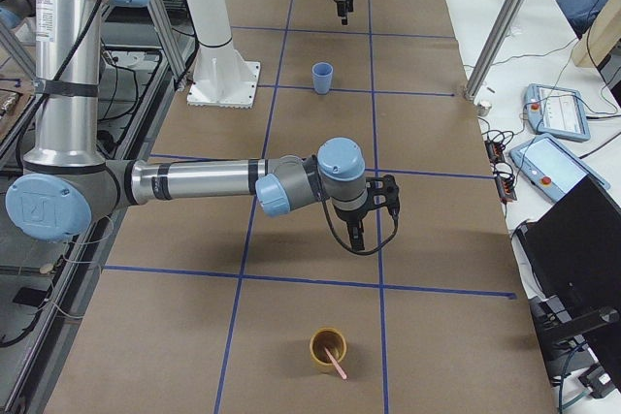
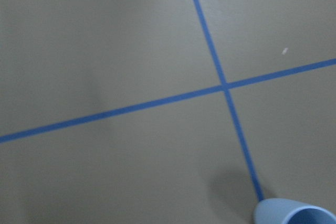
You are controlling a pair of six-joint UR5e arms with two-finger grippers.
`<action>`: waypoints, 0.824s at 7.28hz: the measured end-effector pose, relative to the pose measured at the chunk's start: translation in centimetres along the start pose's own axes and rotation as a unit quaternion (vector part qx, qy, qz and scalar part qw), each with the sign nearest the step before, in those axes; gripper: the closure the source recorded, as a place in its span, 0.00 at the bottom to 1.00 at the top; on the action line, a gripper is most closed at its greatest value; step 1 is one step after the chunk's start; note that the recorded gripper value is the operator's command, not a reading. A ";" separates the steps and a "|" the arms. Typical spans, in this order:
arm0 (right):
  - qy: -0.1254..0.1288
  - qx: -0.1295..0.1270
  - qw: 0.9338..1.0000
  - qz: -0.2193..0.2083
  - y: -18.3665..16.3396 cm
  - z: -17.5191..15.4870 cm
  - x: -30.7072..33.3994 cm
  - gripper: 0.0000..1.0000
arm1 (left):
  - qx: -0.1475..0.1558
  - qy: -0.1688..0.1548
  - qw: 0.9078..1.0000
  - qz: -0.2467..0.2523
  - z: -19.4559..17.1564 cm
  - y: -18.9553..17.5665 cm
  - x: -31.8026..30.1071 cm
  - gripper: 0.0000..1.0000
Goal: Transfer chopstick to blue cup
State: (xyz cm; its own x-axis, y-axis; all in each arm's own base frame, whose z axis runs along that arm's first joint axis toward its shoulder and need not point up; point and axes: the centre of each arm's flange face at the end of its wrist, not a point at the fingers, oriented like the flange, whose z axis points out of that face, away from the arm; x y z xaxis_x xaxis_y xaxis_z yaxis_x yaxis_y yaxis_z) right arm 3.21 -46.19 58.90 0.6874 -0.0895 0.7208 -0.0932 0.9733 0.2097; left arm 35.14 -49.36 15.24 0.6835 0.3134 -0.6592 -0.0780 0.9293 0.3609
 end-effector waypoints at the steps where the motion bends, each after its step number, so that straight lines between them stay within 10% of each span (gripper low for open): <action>1: 0.004 0.000 1.000 0.008 1.2 -0.4 1.3 0.00 | -0.012 -0.015 0.999 0.046 -1.4 -1.9 -8.2 0.01; 3: 0.013 -0.002 1.000 0.013 3.9 -0.8 4.2 0.00 | -0.038 -0.028 0.995 0.083 -3.6 -4.0 -24.9 0.01; 6: 0.030 0.007 0.999 0.021 7.7 -2.5 8.5 0.00 | -0.082 -0.005 0.996 -0.025 -2.4 1.4 -46.5 0.01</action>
State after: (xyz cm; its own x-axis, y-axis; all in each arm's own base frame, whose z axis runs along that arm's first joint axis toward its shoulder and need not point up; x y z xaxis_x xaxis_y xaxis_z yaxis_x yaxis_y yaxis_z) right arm 10.10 -38.95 65.02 0.7239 -0.0353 0.6890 -0.1322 0.9731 0.1888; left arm 1.51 -62.16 44.78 0.6966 0.2649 -0.6667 -0.1605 0.9633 0.2151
